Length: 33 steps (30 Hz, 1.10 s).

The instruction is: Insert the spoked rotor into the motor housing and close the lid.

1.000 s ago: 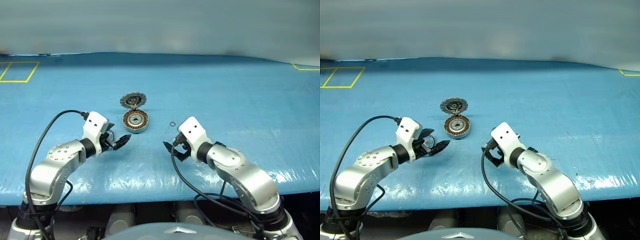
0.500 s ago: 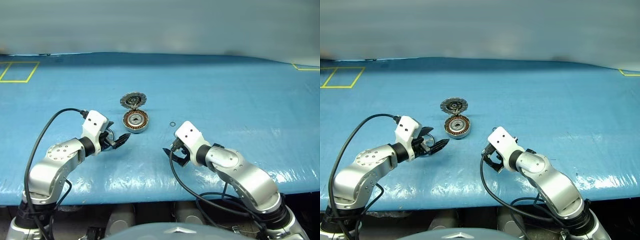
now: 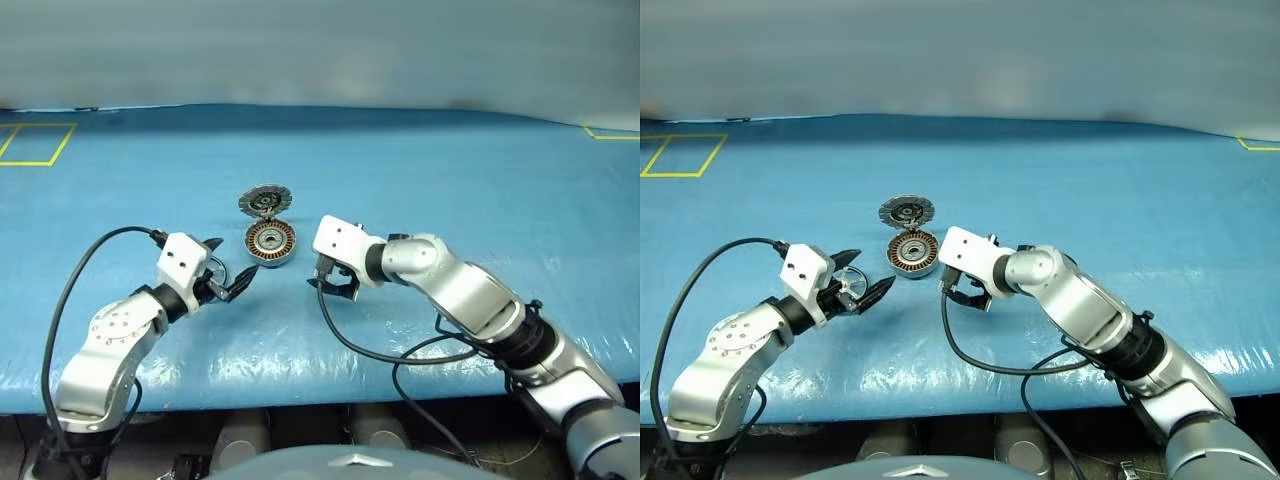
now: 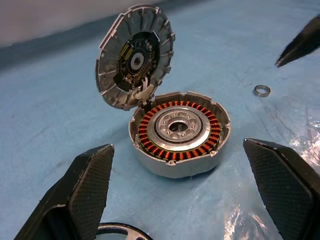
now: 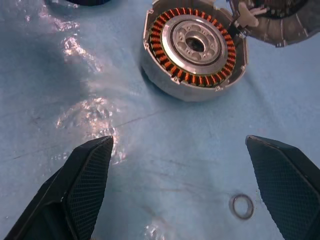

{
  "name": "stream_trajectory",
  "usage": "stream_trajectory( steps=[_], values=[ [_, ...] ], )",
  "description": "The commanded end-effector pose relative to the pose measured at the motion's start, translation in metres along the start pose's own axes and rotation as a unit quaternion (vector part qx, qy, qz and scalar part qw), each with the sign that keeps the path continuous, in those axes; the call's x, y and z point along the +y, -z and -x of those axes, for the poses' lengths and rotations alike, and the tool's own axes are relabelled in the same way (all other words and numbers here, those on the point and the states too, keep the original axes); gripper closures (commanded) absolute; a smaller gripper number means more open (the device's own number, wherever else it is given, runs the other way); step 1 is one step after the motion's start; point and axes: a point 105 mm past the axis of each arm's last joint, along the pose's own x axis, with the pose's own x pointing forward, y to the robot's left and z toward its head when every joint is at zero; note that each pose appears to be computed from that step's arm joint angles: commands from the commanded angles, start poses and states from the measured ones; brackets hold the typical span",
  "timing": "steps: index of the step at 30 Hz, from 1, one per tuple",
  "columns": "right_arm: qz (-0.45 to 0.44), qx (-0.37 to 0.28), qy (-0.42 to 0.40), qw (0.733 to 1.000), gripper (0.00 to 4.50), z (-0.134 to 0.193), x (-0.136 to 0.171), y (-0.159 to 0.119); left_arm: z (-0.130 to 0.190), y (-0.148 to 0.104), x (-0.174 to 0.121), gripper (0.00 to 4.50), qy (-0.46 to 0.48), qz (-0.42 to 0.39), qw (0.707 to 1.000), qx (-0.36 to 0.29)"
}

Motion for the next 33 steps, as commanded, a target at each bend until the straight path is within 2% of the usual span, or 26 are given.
stream_trajectory(
  steps=[1, 7, 13, 21, 33],
  values=[
    [0.041, -0.022, -0.019, 0.999, 0.03, -0.005, -0.003, -0.019, 0.008, -0.005, -0.004, 0.0, 0.015, -0.032, 0.999, -0.004],
    [0.083, -0.014, -0.063, 0.994, 0.03, -0.027, 0.002, -0.029, 0.024, 0.014, -0.009, 0.0, 0.031, -0.018, 0.998, 0.048],
    [0.105, -0.009, -0.094, 0.99, 0.03, -0.045, 0.007, -0.035, 0.033, 0.01, -0.01, 0.0, 0.007, -0.008, 0.999, 0.036],
    [0.115, -0.025, -0.078, 0.99, 0.03, -0.061, -0.006, -0.052, 0.038, 0.007, -0.009, 0.0, -0.017, -0.004, 1.0, 0.022],
    [0.109, -0.009, -0.086, 0.99, 0.03, -0.08, -0.008, -0.041, 0.037, 0.006, -0.011, 0.0, -0.025, 0.001, 1.0, 0.012]
  ],
)
